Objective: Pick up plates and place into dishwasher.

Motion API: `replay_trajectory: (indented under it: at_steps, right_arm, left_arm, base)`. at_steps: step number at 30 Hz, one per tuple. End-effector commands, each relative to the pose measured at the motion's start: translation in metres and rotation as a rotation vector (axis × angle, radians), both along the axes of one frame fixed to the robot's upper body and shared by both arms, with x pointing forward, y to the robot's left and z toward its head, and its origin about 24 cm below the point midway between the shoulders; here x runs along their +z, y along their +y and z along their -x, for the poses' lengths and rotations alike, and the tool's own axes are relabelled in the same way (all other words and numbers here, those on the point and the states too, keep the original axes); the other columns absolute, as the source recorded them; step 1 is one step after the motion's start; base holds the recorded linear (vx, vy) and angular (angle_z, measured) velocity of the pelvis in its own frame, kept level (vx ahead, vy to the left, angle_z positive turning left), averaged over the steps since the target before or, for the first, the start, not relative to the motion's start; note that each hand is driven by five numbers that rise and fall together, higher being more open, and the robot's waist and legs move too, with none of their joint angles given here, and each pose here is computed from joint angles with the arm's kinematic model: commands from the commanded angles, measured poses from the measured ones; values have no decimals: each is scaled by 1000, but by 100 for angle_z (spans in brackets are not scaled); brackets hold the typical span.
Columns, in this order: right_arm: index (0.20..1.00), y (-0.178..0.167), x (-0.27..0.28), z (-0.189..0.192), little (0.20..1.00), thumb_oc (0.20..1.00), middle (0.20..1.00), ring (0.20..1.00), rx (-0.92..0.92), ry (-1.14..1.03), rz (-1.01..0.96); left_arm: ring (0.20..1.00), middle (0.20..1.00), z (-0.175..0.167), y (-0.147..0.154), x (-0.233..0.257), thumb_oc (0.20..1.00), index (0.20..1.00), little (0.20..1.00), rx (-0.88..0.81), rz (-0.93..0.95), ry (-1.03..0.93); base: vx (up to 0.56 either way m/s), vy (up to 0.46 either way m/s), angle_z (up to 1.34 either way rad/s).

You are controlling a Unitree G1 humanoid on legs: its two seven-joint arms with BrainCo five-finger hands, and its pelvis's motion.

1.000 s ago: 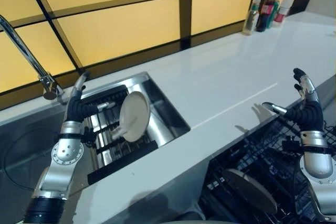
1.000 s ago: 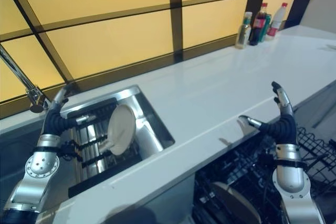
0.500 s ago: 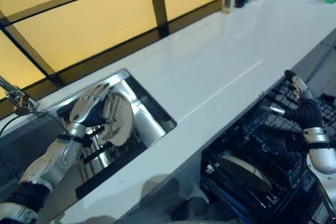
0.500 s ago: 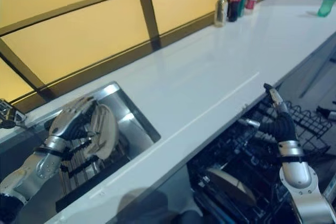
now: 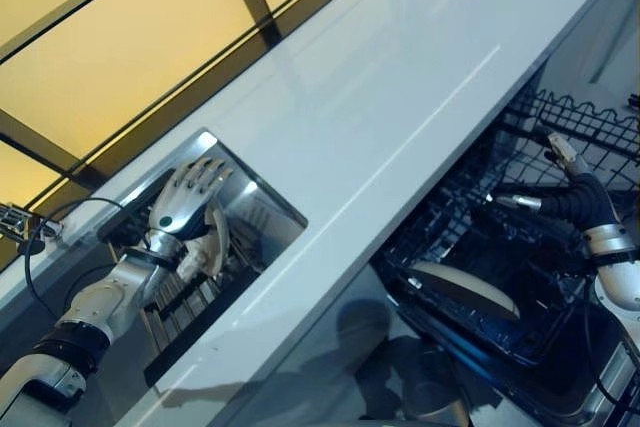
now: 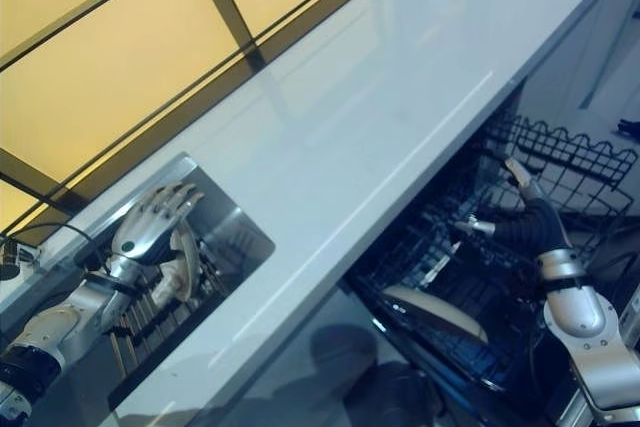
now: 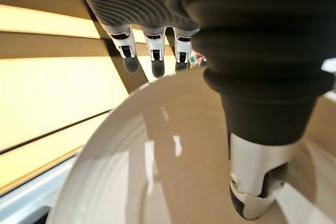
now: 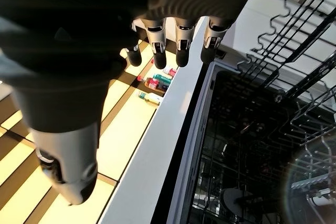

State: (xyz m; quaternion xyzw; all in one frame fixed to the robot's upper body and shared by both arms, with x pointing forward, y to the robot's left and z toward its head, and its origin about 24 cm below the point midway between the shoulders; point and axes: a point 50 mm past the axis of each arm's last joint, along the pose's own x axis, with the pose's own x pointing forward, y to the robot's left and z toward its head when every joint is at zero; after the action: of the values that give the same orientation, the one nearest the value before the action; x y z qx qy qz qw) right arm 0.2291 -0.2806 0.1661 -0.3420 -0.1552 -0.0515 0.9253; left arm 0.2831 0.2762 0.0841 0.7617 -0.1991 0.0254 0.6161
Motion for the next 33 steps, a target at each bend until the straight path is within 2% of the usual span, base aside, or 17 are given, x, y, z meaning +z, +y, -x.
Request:
replay_trajectory:
  at_steps: [1, 4, 12, 13, 14, 33]
  right_arm:
    - [1000, 8, 11, 4, 1000, 1000, 1000, 1000, 55, -41, 52]
    - [1000, 7, 16, 3, 1000, 1000, 1000, 1000, 47, -42, 70]
    - [1000, 5, 22, 0, 1000, 1000, 1000, 1000, 34, -39, 95]
    - [1000, 5, 22, 0, 1000, 1000, 1000, 1000, 35, -39, 95]
    - [1000, 5, 23, 0, 1000, 1000, 1000, 1000, 31, -41, 94]
    - [1000, 1, 21, 0, 1000, 1000, 1000, 1000, 16, -16, 100]
  left_arm:
    - [1000, 1000, 0, 15, 2, 1000, 1000, 1000, 65, -118, -43]
    - [1000, 1000, 1, 16, -9, 1000, 1000, 1000, 63, -226, 64]
    - [1000, 1000, 2, 16, -24, 1000, 1000, 1000, 54, -289, 264]
    - [454, 454, 3, 16, -27, 454, 454, 454, 53, -285, 279]
    - [200, 200, 4, 16, -28, 200, 200, 200, 51, -281, 287]
    - [200, 200, 2, 10, -33, 200, 200, 200, 30, -262, 326]
  base:
    - [32, 56, -1]
    - [20, 55, -1]
    - [-9, 20, 3]
    - [-60, -26, 7]
    - [-2, 11, 5]
    - [-5, 1, 1]
